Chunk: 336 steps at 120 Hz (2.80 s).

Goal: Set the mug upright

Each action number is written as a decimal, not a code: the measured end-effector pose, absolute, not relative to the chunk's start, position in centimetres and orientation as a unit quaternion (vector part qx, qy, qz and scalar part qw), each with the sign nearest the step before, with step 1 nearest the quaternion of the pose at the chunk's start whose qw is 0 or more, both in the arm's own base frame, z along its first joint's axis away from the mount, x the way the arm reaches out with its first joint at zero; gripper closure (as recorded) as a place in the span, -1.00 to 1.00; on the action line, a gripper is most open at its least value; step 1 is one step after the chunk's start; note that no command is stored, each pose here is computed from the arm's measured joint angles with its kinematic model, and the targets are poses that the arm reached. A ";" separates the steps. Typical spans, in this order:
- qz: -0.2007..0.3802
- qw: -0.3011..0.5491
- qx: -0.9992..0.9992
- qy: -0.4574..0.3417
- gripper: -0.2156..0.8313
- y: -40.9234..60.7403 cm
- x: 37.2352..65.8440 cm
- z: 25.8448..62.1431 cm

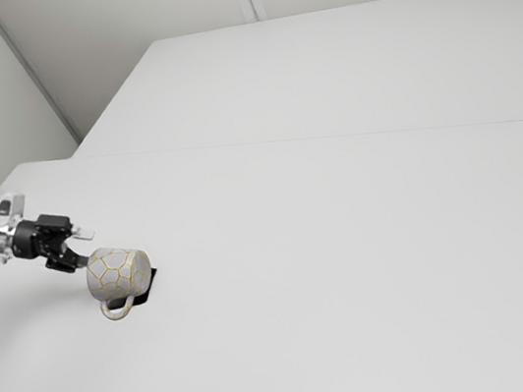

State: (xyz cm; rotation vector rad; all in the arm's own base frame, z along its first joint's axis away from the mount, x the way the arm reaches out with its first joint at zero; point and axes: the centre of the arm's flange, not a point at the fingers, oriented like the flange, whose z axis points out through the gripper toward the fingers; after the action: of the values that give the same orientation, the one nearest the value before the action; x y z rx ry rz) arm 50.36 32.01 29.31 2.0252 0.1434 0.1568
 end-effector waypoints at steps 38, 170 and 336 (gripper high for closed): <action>0.073 0.561 0.823 0.049 -0.33 29.4 50.7 27.0; -0.006 0.141 0.972 -0.189 0.90 12.4 56.5 42.6; 0.078 0.006 0.996 -0.033 -0.55 4.8 63.5 55.7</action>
State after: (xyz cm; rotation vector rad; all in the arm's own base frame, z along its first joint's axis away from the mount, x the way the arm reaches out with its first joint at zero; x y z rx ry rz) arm 63.53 4.76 55.71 3.1179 -0.1035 0.2426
